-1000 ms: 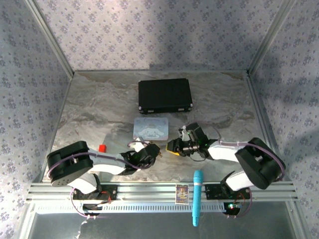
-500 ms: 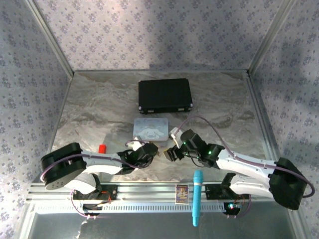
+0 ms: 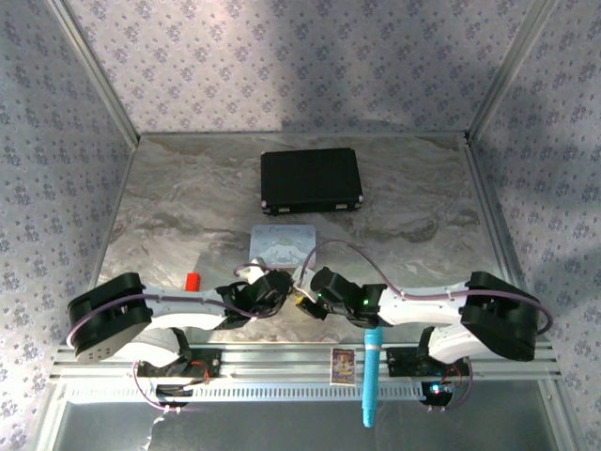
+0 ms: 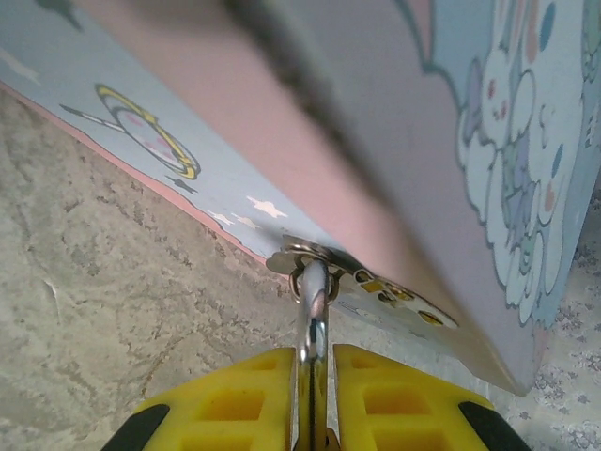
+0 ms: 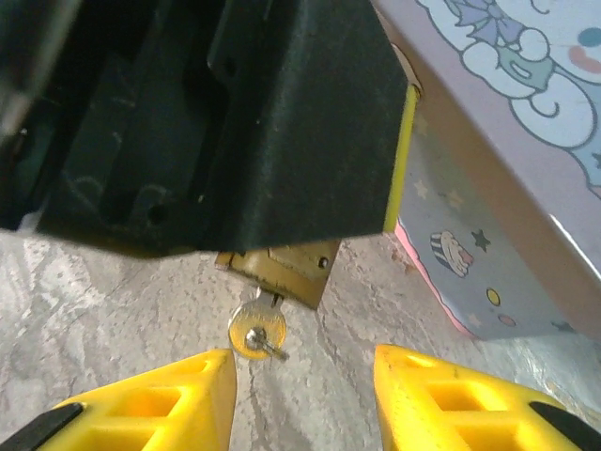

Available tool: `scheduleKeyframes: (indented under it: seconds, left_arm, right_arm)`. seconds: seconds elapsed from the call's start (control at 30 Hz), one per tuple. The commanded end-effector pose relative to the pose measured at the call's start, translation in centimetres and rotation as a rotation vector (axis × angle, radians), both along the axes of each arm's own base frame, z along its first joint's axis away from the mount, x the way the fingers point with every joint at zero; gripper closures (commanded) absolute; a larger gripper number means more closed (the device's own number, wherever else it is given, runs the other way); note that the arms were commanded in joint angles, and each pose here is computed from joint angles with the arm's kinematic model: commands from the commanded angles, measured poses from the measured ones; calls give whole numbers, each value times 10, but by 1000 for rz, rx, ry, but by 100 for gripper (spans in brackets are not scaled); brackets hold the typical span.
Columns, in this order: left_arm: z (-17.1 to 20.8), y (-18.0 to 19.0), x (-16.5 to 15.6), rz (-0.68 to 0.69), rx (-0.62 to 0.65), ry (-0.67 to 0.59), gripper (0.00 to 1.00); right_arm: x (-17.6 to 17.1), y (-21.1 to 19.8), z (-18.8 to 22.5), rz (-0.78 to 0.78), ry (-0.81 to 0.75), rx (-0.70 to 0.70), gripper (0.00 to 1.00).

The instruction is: Unlock the padlock with the key

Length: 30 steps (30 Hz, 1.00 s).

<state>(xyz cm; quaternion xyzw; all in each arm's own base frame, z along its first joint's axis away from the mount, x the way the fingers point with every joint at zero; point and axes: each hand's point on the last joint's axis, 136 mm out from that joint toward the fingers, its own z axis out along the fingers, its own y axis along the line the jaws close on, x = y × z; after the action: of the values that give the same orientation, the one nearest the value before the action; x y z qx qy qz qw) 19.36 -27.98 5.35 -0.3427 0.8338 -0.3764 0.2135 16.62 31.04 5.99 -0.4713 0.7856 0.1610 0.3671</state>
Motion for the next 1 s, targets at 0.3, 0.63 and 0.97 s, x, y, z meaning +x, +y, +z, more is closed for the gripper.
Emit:
scheduleKeyframes:
  seconds: [0.3,0.63,0.97]
  left_arm:
    - [7,-5,3,-4,-27,-12,100]
    - [9,-5,3,-6,-40,-22,100]
    - [8,-7,2,-21,-49,-34,100]
  right_arm:
    - [15,20,16,-18,-83,52,73]
    - [7,17,9,7,167,228,96]
    - [10,3,14,-9,344,360,100]
